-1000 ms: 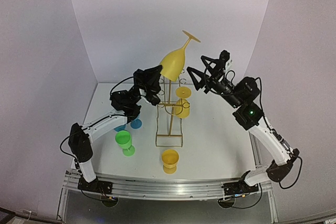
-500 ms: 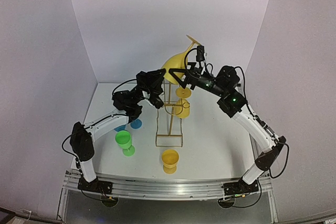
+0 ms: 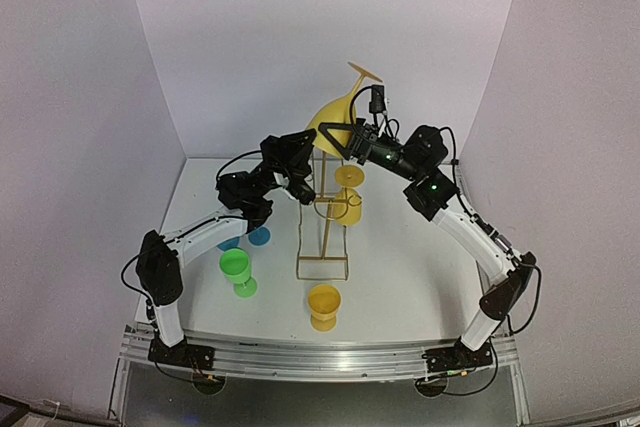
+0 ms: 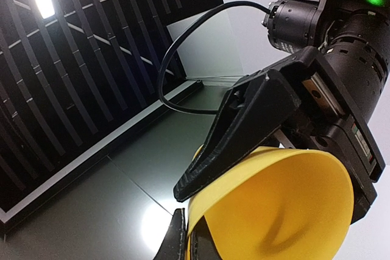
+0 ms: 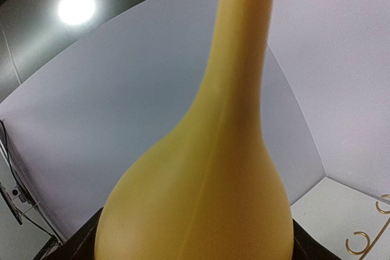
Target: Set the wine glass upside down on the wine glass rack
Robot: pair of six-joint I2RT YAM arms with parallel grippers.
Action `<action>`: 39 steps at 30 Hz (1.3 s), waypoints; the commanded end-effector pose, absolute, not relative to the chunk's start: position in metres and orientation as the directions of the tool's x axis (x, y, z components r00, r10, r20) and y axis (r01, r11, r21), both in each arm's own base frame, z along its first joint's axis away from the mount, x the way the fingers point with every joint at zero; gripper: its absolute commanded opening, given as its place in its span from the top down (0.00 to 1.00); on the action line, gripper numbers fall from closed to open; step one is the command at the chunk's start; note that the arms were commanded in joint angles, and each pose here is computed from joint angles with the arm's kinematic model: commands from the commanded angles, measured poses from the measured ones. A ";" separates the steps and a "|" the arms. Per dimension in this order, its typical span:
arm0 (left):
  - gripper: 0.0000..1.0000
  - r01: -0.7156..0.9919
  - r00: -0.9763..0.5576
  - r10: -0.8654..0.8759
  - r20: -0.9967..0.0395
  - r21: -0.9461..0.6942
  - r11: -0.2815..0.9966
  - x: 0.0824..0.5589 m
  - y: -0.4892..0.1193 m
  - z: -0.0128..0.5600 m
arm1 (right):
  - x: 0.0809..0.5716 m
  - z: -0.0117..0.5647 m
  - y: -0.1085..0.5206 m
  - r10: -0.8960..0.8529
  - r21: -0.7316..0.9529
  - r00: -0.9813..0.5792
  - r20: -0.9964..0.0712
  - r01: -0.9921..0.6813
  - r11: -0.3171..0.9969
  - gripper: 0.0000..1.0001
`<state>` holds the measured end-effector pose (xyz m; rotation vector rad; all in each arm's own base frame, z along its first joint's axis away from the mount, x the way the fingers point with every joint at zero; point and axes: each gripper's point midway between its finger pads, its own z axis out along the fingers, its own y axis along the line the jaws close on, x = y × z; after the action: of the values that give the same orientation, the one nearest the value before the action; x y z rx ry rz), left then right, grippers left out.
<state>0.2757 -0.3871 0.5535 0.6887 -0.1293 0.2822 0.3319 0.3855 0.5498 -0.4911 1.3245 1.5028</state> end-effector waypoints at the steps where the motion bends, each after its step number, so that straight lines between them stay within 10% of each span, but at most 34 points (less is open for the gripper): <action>1: 1.00 -0.332 0.933 0.202 0.300 0.491 0.806 0.242 -0.368 0.579 | 0.325 0.565 0.383 0.446 0.437 -0.350 -0.824 -0.893 0.108 0.49; 15: 0.82 -0.318 0.942 0.202 0.267 0.526 0.789 0.247 -0.370 0.571 | 0.328 0.573 0.365 0.493 0.399 -0.253 -0.833 -0.891 0.217 0.70; 31: 0.35 -0.267 0.963 0.225 0.150 0.652 0.710 0.259 -0.365 0.542 | 0.347 0.578 0.309 0.313 0.198 0.016 -0.950 -0.743 0.639 0.81; 39: 0.31 -0.063 0.900 0.341 -0.273 0.692 0.719 0.316 -0.334 0.557 | 0.400 0.520 0.244 -0.065 -0.052 -0.009 -0.998 -0.501 0.864 0.80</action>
<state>0.2850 -0.3728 0.5282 0.7973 0.0986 0.2429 0.3752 0.2937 0.5526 -0.4241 1.4202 0.6789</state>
